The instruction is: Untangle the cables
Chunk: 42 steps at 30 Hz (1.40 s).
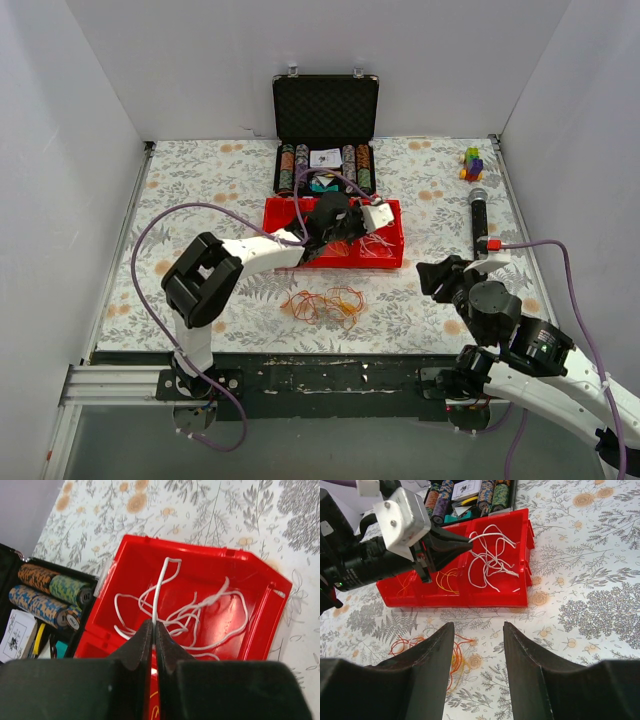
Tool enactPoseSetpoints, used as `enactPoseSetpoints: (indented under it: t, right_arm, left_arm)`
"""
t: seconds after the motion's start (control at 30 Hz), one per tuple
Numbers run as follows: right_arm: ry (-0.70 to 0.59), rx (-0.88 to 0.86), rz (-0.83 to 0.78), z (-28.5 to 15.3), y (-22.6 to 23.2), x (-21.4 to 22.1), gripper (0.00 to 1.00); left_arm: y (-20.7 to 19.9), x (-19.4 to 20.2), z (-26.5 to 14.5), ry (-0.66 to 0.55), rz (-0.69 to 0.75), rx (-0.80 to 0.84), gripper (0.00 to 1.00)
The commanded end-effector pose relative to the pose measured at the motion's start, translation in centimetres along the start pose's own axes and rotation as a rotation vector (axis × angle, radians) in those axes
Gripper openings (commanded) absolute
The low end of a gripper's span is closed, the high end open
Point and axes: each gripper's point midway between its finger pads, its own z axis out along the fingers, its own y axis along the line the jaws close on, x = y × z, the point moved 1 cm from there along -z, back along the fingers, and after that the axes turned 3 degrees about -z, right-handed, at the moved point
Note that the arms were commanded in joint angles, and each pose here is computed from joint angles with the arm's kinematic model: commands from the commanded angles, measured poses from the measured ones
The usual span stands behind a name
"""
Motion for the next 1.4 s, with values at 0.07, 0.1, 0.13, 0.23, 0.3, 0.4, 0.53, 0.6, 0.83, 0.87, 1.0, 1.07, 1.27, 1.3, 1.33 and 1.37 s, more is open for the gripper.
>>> enactPoseSetpoints:
  t: [0.07,0.1,0.13,0.23,0.3,0.4,0.53,0.6,0.83,0.87,1.0,1.07,1.27,1.3,1.33,1.37]
  right_arm:
    - [-0.044,0.005,0.041,-0.4,0.1,-1.6,0.52]
    - [-0.044,0.003,0.04,-0.5,0.1,-1.7,0.52]
    - [-0.042,0.004,0.04,-0.5,0.1,-1.6,0.52]
    - [-0.04,0.006,0.039,-0.4,0.1,-1.4,0.52]
    - [-0.038,0.008,0.035,-0.2,0.1,-1.3,0.52]
    - [-0.019,0.009,0.016,0.2,0.5,-1.0,0.53]
    - [-0.015,-0.005,0.011,0.4,1.2,-1.3,0.53]
    - [-0.02,-0.019,0.004,0.5,1.6,-1.5,0.53]
    - [0.037,-0.083,-0.086,1.6,4.1,-1.1,0.55]
    - [0.058,-0.094,-0.104,1.8,4.5,-0.8,0.56]
    - [0.164,-0.142,-0.181,2.9,6.3,1.3,0.57]
    - [0.211,-0.179,-0.203,3.2,7.3,2.4,0.58]
    - [0.296,-0.318,-0.229,3.6,9.5,5.3,0.59]
    - [0.311,-0.361,-0.233,3.5,10.2,5.9,0.59]
    - [0.334,-0.398,-0.244,3.6,10.8,6.6,0.59]
    - [0.357,-0.423,-0.25,3.5,11.2,7.2,0.59]
  left_arm:
    - [1.1,1.5,-0.4,0.074,0.085,-0.063,0.0]
    - [1.1,1.8,-0.4,0.086,0.088,-0.061,0.0]
    - [1.1,1.8,-0.3,0.094,0.086,-0.057,0.04]
    - [1.2,0.3,-0.1,0.083,0.059,-0.036,0.53]
    - [1.3,-1.5,-0.5,0.046,0.039,-0.029,0.65]
    - [1.9,-6.0,-2.9,-0.047,0.012,-0.021,0.79]
    - [2.6,-10.0,-6.5,-0.125,-0.013,-0.033,0.83]
    - [2.9,-11.9,-8.5,-0.163,-0.035,-0.043,0.87]
    - [2.5,-15.0,-16.3,-0.217,-0.125,-0.023,0.95]
    - [2.2,-14.7,-17.1,-0.211,-0.129,-0.019,0.95]
    - [1.9,-12.5,-20.1,-0.16,-0.166,-0.009,0.97]
    - [0.7,-9.6,-20.8,-0.081,-0.187,0.046,0.97]
    - [-4.6,-0.6,-21.5,0.119,-0.156,0.199,0.94]
    - [-4.8,0.0,-21.5,0.12,-0.155,0.191,0.95]
    - [-4.9,0.2,-21.6,0.119,-0.155,0.19,0.95]
    - [-5.1,0.3,-21.6,0.119,-0.155,0.196,0.95]
